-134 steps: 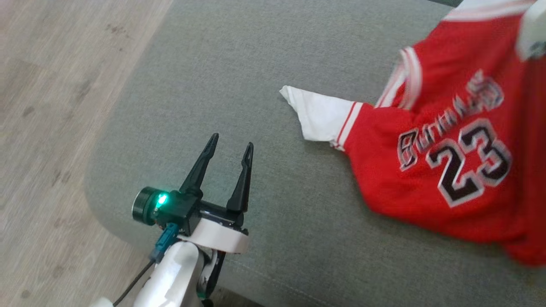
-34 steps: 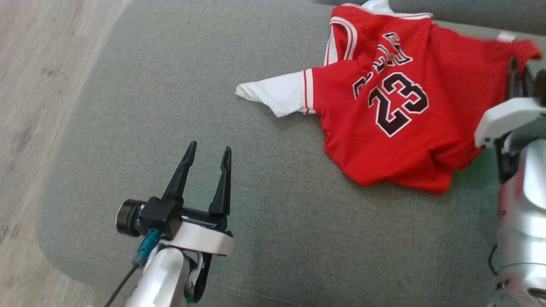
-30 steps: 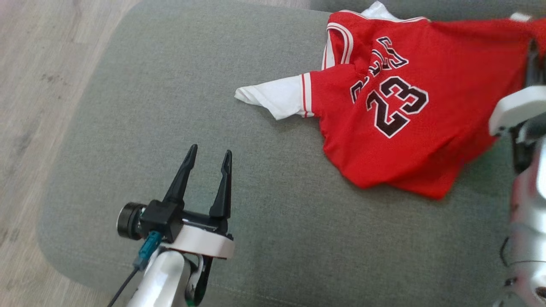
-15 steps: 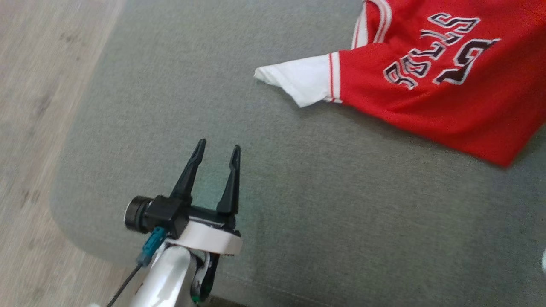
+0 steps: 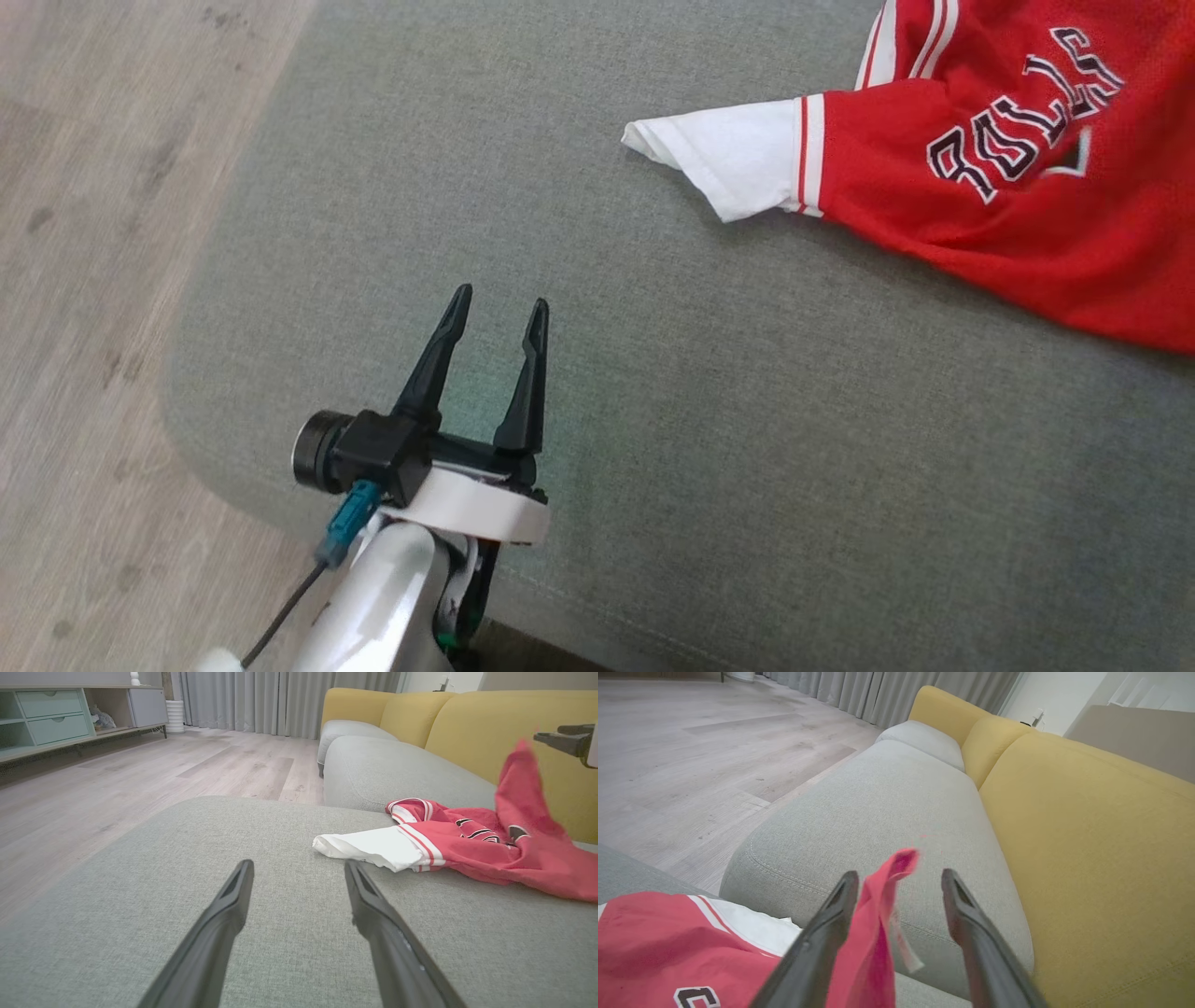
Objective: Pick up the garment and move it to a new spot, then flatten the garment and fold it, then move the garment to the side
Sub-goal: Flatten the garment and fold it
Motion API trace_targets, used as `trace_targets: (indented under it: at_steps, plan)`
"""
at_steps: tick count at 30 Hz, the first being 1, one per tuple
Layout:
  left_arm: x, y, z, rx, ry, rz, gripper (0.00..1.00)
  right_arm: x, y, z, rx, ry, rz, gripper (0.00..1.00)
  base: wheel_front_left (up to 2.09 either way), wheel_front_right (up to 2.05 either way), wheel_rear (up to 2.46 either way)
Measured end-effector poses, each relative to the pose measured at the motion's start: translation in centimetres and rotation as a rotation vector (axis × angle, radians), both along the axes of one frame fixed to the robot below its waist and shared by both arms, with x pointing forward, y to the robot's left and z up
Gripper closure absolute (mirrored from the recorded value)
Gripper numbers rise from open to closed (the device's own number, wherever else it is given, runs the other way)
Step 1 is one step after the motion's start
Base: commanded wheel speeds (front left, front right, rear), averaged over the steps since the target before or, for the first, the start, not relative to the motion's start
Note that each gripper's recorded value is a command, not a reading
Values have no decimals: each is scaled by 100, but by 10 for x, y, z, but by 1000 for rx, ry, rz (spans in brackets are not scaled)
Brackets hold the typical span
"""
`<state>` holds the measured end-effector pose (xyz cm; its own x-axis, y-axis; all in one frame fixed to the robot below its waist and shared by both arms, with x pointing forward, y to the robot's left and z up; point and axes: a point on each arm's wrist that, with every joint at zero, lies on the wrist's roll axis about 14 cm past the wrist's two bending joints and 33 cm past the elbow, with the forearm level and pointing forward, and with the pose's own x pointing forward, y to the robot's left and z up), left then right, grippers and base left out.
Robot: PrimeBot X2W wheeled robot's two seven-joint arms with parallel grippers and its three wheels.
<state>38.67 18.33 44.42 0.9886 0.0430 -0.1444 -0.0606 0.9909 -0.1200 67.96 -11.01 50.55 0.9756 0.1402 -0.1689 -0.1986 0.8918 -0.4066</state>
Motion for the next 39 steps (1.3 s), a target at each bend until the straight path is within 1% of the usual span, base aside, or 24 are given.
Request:
trace_targets:
  at_steps: [3,8,11,14,15,16,23,26,31,33,36,39]
  plan:
    - [1,-3,3,-2,-10,-8,0,-8,2,-7,33,9,11,0,0,0,0]
    - [4,-8,10,9,-35,-27,0,-27,6,-2,98,-25,22,0,0,0,0]
    - [6,-11,19,15,-63,-42,0,-46,12,2,157,-57,34,0,0,0,0]
    - [7,-13,28,20,-93,-49,0,-67,22,8,240,-80,41,0,0,0,0]
    - [7,-13,28,20,-93,-49,0,-67,22,8,240,-80,41,0,0,0,0]
    - [7,-14,31,22,-102,-52,0,-73,23,10,266,-86,38,0,0,0,0]
    - [-1,-26,41,18,-136,-85,0,-118,-8,38,390,-191,-9,0,0,0,0]
    - [-3,-32,45,12,-150,-102,0,-150,-19,26,447,-183,-23,0,0,0,0]
    - [-6,-43,47,1,-158,-132,0,-210,-44,-15,482,-116,-80,0,0,0,0]
    - [-9,-47,45,2,-153,-144,0,-231,-48,-28,481,-86,-88,0,0,0,0]
    - [-13,-51,40,-4,-139,-157,0,-256,-50,-46,490,-37,-99,0,0,0,0]
    - [-14,-52,35,-15,-124,-158,0,-271,-51,-61,483,8,-106,0,0,0,0]
